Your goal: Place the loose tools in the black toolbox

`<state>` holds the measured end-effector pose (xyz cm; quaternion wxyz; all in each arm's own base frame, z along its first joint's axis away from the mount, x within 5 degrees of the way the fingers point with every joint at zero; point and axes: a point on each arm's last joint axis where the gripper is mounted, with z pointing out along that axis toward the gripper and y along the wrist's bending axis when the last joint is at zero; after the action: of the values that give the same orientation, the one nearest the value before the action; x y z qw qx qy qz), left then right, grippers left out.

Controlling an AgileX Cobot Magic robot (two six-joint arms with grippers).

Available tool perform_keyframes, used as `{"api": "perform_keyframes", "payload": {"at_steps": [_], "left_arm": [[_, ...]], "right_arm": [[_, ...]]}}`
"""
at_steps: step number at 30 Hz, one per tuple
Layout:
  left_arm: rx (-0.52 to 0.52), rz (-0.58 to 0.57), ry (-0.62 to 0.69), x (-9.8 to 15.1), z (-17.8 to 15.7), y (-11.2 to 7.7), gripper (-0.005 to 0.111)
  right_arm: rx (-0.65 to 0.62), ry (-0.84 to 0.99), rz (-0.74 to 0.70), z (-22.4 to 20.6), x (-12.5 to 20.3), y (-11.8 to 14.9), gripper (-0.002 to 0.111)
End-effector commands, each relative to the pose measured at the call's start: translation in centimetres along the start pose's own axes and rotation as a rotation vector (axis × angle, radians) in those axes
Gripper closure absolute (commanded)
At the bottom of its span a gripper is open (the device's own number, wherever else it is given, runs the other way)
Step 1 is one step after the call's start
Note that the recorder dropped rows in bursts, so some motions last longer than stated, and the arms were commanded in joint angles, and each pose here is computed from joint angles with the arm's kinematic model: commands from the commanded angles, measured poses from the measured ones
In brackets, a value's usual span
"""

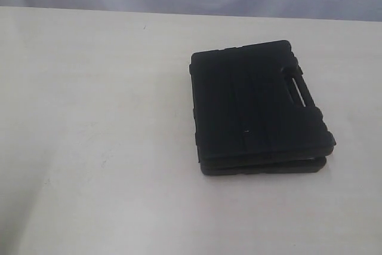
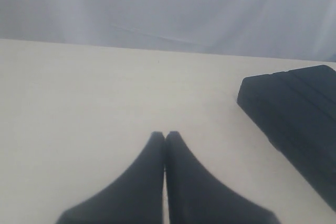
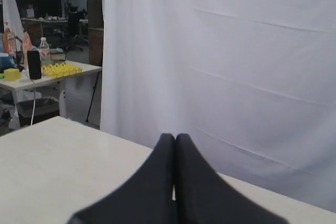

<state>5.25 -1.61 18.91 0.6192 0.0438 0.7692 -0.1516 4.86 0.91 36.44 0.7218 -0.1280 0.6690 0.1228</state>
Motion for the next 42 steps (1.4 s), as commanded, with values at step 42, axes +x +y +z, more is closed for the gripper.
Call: {"api": "perform_keyframes", "payload": {"at_steps": [42], "left_arm": [[0.004,0.007,-0.002,0.1,0.0,0.0,0.107]], "right_arm": [[0.635,-0.302,-0.274,-7.4,-1.7,0.2,0.109]]}}
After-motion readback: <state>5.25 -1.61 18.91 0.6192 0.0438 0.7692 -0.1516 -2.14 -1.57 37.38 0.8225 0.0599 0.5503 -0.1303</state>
